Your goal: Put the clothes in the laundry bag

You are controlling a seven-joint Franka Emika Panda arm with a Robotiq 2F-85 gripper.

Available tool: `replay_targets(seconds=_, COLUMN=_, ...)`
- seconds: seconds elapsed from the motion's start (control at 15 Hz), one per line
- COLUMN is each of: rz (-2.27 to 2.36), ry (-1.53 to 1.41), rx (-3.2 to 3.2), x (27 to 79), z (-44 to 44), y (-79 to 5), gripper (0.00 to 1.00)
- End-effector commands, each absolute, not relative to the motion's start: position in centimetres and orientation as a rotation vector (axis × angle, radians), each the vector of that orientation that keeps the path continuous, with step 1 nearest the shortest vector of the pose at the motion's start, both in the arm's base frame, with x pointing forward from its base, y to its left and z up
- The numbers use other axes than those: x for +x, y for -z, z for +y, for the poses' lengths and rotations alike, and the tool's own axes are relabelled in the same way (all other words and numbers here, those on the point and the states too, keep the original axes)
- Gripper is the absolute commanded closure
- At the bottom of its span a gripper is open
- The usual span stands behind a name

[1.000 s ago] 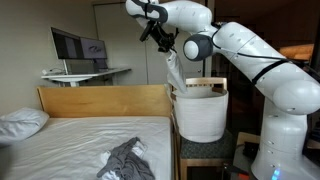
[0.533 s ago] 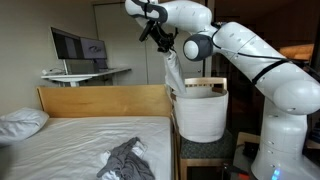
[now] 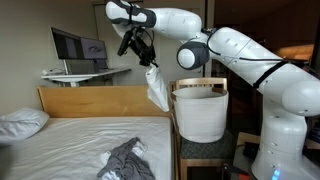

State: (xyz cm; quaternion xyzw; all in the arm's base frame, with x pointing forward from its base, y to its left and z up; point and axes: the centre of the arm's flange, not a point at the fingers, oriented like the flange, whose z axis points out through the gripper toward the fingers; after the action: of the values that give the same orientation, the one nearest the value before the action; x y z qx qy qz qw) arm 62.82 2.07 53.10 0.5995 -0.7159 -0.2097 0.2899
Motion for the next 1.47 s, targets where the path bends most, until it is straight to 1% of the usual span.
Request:
replay_targets(seconds=0.0, rz=-2.058, ry=0.495, rx=1.478, x=63.9, z=9.8, y=-46.9, gripper=0.93)
replay_targets(seconds=0.27, rz=-2.242, ry=0.288, rx=1.343, x=66.9, z=17.7, y=-39.3, gripper=0.93)
replay_targets(seconds=0.4, rz=-2.328, ry=0.202, rx=1.255, x=68.6, z=18.8, y=-37.5, gripper=0.93)
replay_targets(seconds=0.53, rz=-2.403, ry=0.143, rx=1.158, x=70.2, z=18.5, y=-36.6, gripper=0.93)
replay_targets(seconds=0.8, rz=-2.574, ry=0.095, rx=0.991, x=72.5, z=13.8, y=-36.9, gripper=0.93)
replay_targets(seconds=1.07, rz=-2.787, ry=0.027, rx=0.906, x=72.6, z=10.3, y=-37.9, gripper=0.94)
replay_targets(seconds=1.13, rz=-2.692, ry=0.083, rx=0.952, x=74.5, z=10.5, y=-37.1, gripper=0.92)
replay_targets(seconds=1.4, rz=-2.748, ry=0.064, rx=0.937, x=75.1, z=10.2, y=-37.5, gripper=0.92)
